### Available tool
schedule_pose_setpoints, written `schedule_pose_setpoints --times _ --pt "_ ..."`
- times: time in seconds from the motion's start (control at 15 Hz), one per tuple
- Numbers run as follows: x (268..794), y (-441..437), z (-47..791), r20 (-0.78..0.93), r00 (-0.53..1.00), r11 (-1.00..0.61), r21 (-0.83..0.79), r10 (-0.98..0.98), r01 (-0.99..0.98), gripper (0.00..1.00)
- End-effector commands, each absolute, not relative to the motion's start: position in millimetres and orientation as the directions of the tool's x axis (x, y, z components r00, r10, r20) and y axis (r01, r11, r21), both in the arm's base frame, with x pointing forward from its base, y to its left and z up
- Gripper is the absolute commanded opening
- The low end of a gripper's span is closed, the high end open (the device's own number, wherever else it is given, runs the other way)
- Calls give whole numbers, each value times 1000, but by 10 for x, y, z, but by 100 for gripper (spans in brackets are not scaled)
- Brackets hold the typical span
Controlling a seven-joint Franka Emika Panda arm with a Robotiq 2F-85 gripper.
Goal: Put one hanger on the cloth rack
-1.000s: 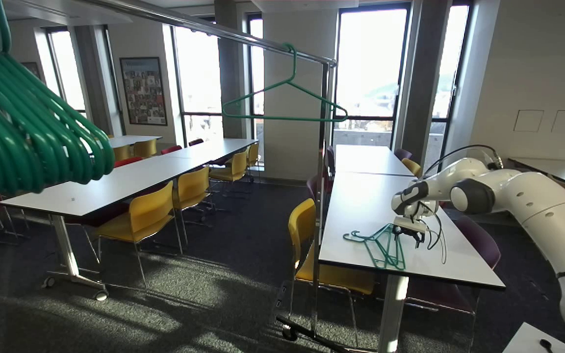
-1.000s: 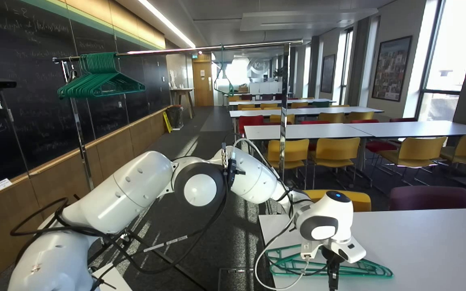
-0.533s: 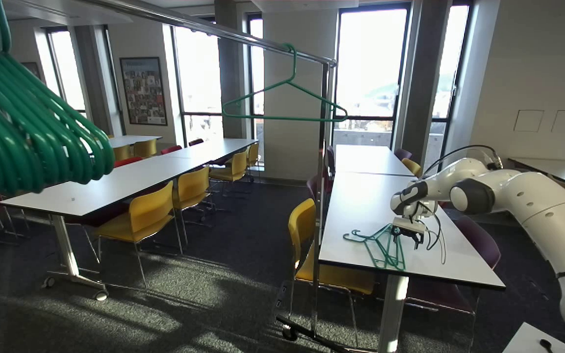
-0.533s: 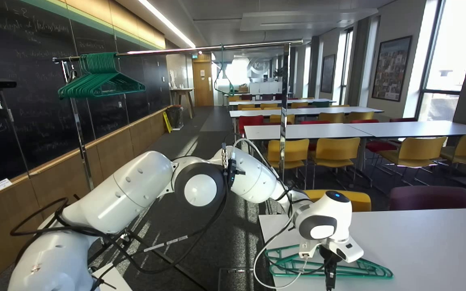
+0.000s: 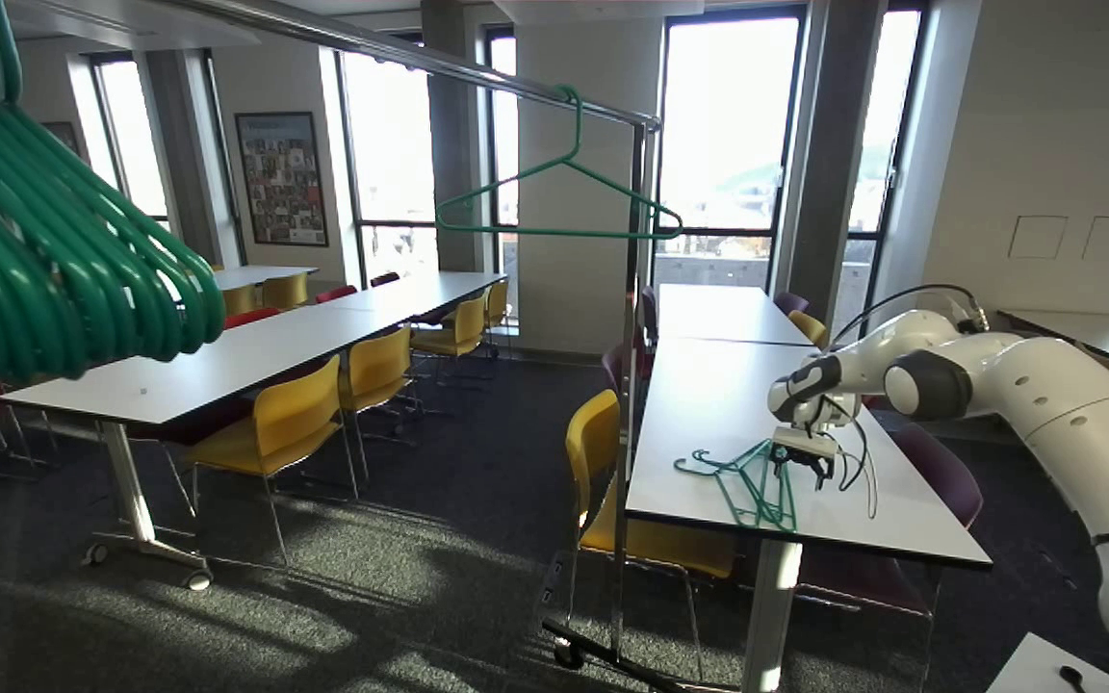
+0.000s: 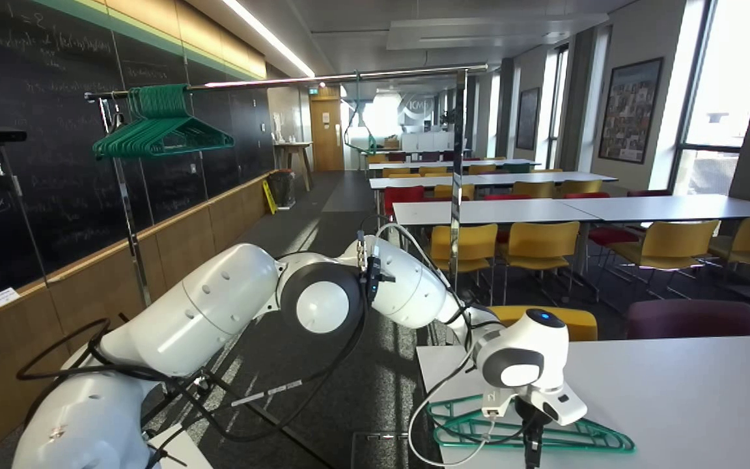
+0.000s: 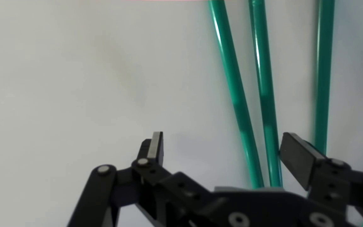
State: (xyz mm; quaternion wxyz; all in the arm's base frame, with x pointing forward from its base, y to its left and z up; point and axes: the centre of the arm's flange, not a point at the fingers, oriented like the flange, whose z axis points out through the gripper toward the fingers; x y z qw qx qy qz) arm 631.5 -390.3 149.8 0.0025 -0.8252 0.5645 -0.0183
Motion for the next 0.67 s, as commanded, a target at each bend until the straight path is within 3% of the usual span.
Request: schedule_pose_setpoints --times 0.0,0.6 --pt "6221 -3945 1673 1 373 -373 -42 -928 -927 100" --pt "6173 -3984 1686 -3 376 -375 -42 -927 -926 100"
